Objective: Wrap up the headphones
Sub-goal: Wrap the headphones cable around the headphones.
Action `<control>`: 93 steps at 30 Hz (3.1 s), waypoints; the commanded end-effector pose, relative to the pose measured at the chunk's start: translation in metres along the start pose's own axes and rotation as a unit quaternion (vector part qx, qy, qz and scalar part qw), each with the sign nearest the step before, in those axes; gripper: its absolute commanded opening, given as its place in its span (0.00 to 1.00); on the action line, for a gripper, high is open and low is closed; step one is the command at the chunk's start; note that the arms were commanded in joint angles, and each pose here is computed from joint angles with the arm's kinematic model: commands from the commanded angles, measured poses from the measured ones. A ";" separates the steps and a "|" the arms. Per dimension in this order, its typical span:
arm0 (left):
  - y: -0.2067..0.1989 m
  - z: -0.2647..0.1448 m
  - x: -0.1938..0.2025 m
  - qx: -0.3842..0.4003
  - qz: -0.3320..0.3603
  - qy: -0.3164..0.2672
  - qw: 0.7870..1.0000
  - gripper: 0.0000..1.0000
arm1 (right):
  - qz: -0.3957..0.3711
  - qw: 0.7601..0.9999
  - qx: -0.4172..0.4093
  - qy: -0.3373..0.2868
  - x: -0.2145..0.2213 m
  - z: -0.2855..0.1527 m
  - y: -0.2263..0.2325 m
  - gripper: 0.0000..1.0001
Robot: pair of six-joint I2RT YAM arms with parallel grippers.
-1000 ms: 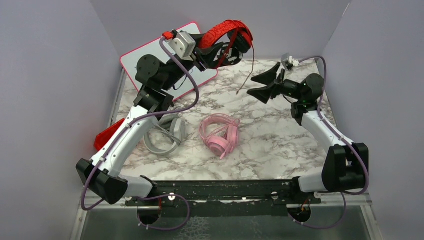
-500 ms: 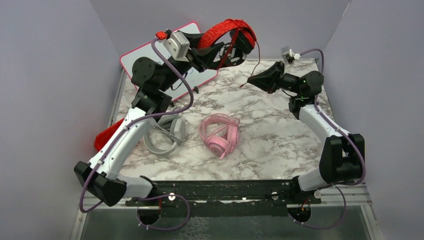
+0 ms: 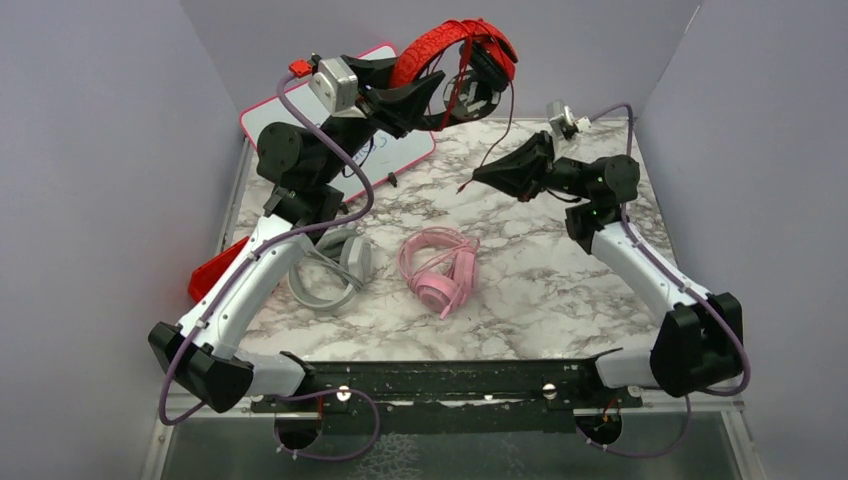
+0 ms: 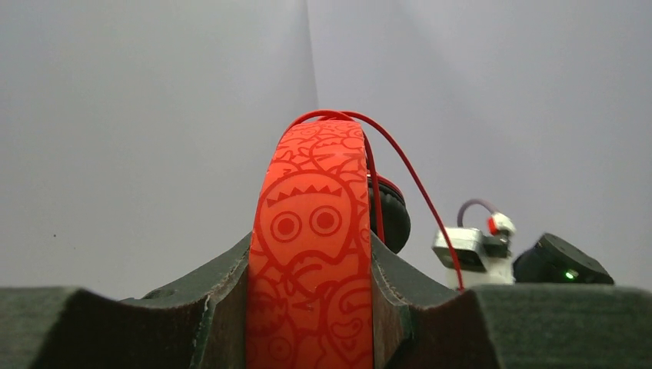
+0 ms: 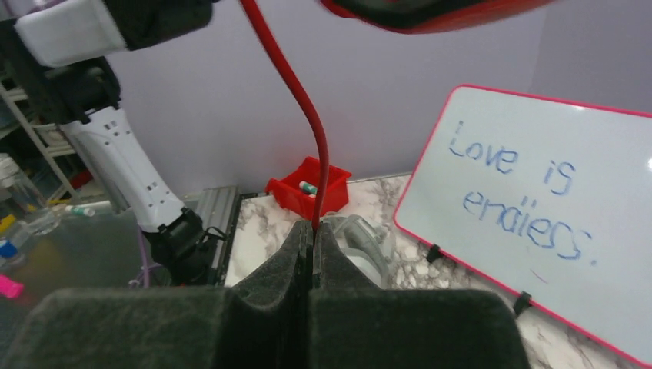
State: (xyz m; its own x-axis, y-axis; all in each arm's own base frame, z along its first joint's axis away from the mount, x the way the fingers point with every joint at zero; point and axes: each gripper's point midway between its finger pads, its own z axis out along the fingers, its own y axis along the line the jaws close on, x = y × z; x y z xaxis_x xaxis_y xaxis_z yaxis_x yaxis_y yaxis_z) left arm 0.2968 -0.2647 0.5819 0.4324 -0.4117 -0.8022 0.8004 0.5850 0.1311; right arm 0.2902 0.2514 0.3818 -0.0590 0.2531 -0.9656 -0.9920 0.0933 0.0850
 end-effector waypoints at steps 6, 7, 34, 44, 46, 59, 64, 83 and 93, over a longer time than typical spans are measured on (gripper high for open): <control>0.025 0.009 -0.032 -0.077 -0.213 -0.139 0.964 0.00 | -0.091 0.994 0.061 -0.006 -0.006 0.046 0.025 0.00; 0.024 0.011 -0.030 -0.071 -0.250 -0.146 0.955 0.00 | -0.099 0.992 0.072 0.001 -0.003 0.050 0.021 0.00; -0.003 0.004 0.011 0.060 -0.742 -0.092 0.662 0.00 | -0.509 0.828 0.206 -0.119 -0.091 0.010 0.017 0.01; -0.011 -0.005 0.005 0.097 -0.746 -0.078 0.654 0.00 | -0.502 0.822 0.177 -0.203 -0.127 0.009 0.049 0.01; -0.012 -0.005 0.005 0.099 -0.746 -0.078 0.654 0.00 | -0.496 0.823 0.171 -0.217 -0.130 0.009 0.053 0.01; 0.007 -0.006 0.002 0.080 -0.771 -0.125 0.619 0.00 | -0.448 0.820 0.159 -0.318 -0.144 0.002 0.064 0.01; 0.014 -0.007 0.009 0.049 -0.792 -0.132 0.594 0.00 | -0.480 0.808 0.134 -0.316 -0.149 0.013 0.066 0.01; 0.050 -0.018 0.061 -0.098 -0.819 -0.157 0.544 0.00 | -0.495 0.807 0.187 -0.263 -0.153 0.028 0.019 0.01; 0.051 -0.014 0.040 -0.069 -0.796 -0.179 0.575 0.00 | -0.450 0.847 0.150 -0.239 -0.102 0.024 0.013 0.00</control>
State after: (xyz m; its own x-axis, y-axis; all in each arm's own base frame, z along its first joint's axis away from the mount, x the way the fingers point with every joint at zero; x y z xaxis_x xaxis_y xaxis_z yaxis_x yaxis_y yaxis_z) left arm 0.3684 -0.2615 0.4990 -0.7027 -0.6105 0.3654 0.1529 -0.6312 -0.7604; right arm 0.3006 0.2422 0.4981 0.8314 0.2792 -0.4805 -0.5085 0.7310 -0.4551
